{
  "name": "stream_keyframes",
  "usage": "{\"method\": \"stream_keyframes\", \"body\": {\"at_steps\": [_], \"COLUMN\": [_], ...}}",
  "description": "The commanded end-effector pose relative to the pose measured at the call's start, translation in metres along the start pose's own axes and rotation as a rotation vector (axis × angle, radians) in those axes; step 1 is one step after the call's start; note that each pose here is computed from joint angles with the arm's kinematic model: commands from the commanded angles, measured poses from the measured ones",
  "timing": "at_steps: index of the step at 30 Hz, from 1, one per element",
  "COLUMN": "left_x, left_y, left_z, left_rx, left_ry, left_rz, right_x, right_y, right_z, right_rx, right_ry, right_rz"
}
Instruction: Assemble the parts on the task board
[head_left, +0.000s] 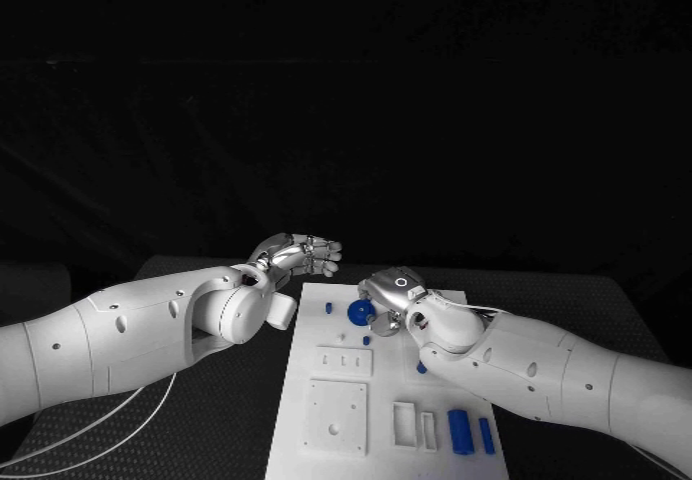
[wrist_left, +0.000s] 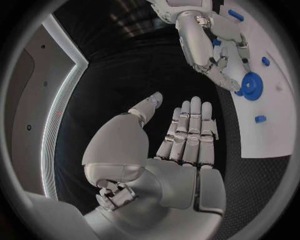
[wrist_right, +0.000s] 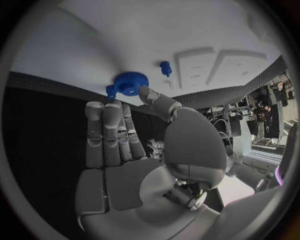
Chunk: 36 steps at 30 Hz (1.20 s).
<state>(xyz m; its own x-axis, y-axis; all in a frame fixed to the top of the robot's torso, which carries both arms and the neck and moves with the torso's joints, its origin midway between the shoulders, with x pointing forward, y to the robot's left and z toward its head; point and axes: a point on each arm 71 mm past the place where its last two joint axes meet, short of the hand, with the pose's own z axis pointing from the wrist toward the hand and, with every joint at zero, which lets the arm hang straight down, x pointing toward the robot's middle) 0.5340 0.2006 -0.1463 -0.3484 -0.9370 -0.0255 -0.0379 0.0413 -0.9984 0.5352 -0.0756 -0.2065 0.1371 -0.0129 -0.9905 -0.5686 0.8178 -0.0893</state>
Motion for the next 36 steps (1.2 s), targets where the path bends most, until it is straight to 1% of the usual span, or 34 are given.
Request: {"method": "stream_keyframes", "body": {"at_steps": [1, 2, 5, 6, 9, 11, 14, 16, 18, 21, 24, 26, 27, 29, 31, 32, 33, 36], "left_x": [-0.0029, -0.0046, -0.0096, -0.0104, -0.0158, -0.0192, -0.0227, -0.0247, -0.0255, -0.0259, -0.0255, -0.0248, -0.0246, -0.0233, -0.0221, -0.0217, -0.0212, -0.021], "left_y": [-0.0016, -0.0015, -0.0012, -0.0011, -0.0004, 0.0005, 0.0029, 0.0047, 0.0057, 0.0079, 0.0104, 0.0111, 0.0112, 0.012, 0.0126, 0.0127, 0.0132, 0.014], "left_z": [-0.0003, -0.0005, 0.0002, 0.0003, 0.0005, 0.0009, 0.0008, 0.0002, -0.0002, -0.0009, -0.0014, -0.0016, -0.0016, -0.0015, -0.0015, -0.0015, -0.0015, -0.0017], "left_rx": [0.013, 0.014, 0.015, 0.015, 0.014, 0.012, 0.008, 0.005, 0.005, 0.003, -0.002, -0.003, -0.003, -0.004, -0.005, -0.005, -0.006, -0.007], "left_ry": [0.005, 0.001, -0.009, -0.011, -0.021, -0.025, -0.032, -0.036, -0.033, -0.028, -0.025, -0.023, -0.022, -0.019, -0.015, -0.014, -0.012, -0.012], "left_rz": [0.003, 0.003, 0.006, 0.007, 0.009, 0.01, 0.011, 0.012, 0.015, 0.021, 0.019, 0.018, 0.018, 0.016, 0.015, 0.014, 0.014, 0.013], "right_x": [-0.021, -0.028, -0.044, -0.048, -0.059, -0.064, -0.065, -0.062, -0.061, -0.058, -0.055, -0.049, -0.047, -0.037, -0.028, -0.026, -0.018, -0.004], "right_y": [-0.004, -0.008, -0.023, -0.027, -0.051, -0.069, -0.095, -0.11, -0.123, -0.14, -0.151, -0.162, -0.163, -0.173, -0.179, -0.18, -0.183, -0.187], "right_z": [-0.003, -0.005, -0.013, -0.014, -0.026, -0.035, -0.049, -0.055, -0.061, -0.068, -0.072, -0.078, -0.079, -0.083, -0.087, -0.088, -0.091, -0.096], "right_rx": [-0.012, -0.011, 0.004, 0.008, 0.031, 0.053, 0.092, 0.093, 0.112, 0.133, 0.154, 0.178, 0.183, 0.205, 0.211, 0.21, 0.217, 0.24], "right_ry": [-0.112, -0.124, -0.136, -0.137, -0.129, -0.12, -0.092, -0.074, -0.077, -0.054, -0.036, -0.004, 0.0, 0.041, 0.073, 0.082, 0.107, 0.136], "right_rz": [0.13, 0.15, 0.204, 0.208, 0.235, 0.244, 0.301, 0.349, 0.385, 0.375, 0.368, 0.364, 0.363, 0.36, 0.364, 0.367, 0.392, 0.443]}}
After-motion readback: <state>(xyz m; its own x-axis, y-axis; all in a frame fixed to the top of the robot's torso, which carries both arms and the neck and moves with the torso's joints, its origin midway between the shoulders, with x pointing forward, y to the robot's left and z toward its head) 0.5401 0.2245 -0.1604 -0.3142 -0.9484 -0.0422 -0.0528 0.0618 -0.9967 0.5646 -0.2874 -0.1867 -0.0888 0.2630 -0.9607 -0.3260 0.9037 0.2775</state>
